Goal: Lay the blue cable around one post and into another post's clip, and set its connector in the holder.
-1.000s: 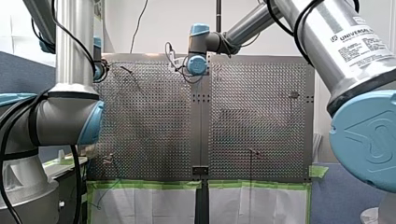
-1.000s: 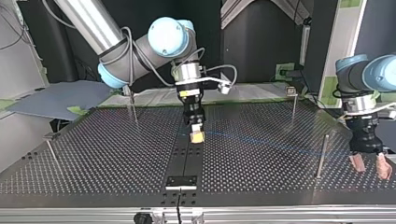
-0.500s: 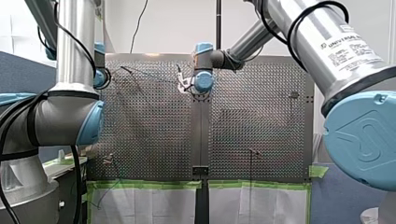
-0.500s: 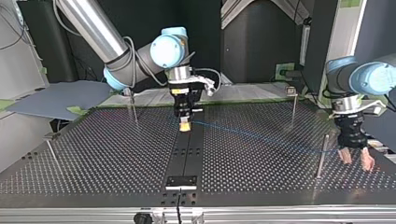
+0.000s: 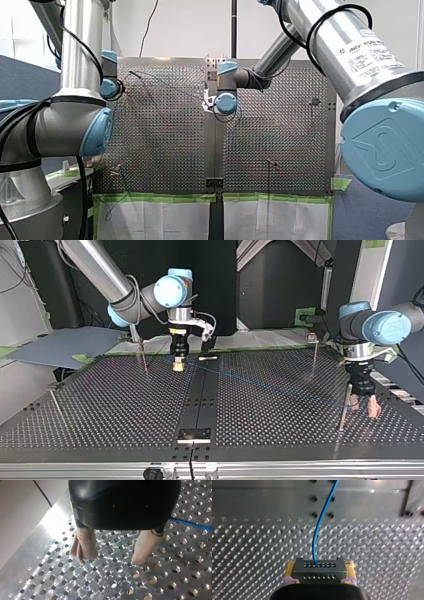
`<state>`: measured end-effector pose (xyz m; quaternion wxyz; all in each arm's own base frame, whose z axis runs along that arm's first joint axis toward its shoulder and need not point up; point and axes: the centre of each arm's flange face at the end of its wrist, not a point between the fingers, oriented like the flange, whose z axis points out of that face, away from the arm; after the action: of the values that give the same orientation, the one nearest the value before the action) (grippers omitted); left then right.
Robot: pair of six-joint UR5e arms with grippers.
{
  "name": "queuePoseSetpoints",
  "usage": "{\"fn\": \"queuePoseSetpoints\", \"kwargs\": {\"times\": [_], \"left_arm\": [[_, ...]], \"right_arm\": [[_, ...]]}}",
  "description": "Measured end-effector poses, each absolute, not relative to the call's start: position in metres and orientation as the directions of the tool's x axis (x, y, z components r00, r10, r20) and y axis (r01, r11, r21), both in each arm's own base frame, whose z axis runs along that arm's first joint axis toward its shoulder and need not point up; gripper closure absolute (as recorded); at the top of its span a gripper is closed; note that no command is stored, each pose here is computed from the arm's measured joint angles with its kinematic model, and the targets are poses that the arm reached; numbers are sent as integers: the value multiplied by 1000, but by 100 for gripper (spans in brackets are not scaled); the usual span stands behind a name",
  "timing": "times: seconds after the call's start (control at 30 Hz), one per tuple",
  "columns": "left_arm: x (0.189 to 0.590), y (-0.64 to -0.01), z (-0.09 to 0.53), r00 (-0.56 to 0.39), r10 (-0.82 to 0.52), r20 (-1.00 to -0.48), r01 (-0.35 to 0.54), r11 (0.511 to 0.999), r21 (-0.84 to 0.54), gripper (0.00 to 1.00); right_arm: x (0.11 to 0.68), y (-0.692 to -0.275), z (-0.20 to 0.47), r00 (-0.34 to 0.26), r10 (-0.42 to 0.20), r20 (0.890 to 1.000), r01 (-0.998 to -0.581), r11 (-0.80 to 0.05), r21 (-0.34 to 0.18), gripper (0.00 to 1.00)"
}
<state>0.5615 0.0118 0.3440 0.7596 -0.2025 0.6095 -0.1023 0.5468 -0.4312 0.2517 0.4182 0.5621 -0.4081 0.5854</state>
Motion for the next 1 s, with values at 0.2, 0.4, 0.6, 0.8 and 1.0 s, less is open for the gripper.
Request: {"fn": "queuePoseSetpoints", "kwargs": {"times": [0.2, 0.4, 0.6, 0.8, 1.0], "left_arm": [[562, 6, 344, 231, -409, -883, -83, 896, -437, 0], [562, 4, 344, 231, -431, -872, -73, 886, -457, 0], [561, 4, 343, 232, -445, -865, -75, 878, -472, 0], [561, 4, 343, 231, -454, -860, -79, 873, -482, 0], [561, 4, 343, 230, -457, -859, -79, 871, -485, 0]], "right_arm": [[530, -431, 226, -52, 17, 998, -960, -276, -45, 100], [519, -426, 206, -74, 10, 997, -964, -258, -69, 100], [506, -419, 162, -76, -19, 997, -973, -219, -78, 100], [491, -403, 106, -92, -68, 993, -981, -163, -102, 100], [469, -391, 57, -108, -106, 988, -989, -94, -118, 100]]}}
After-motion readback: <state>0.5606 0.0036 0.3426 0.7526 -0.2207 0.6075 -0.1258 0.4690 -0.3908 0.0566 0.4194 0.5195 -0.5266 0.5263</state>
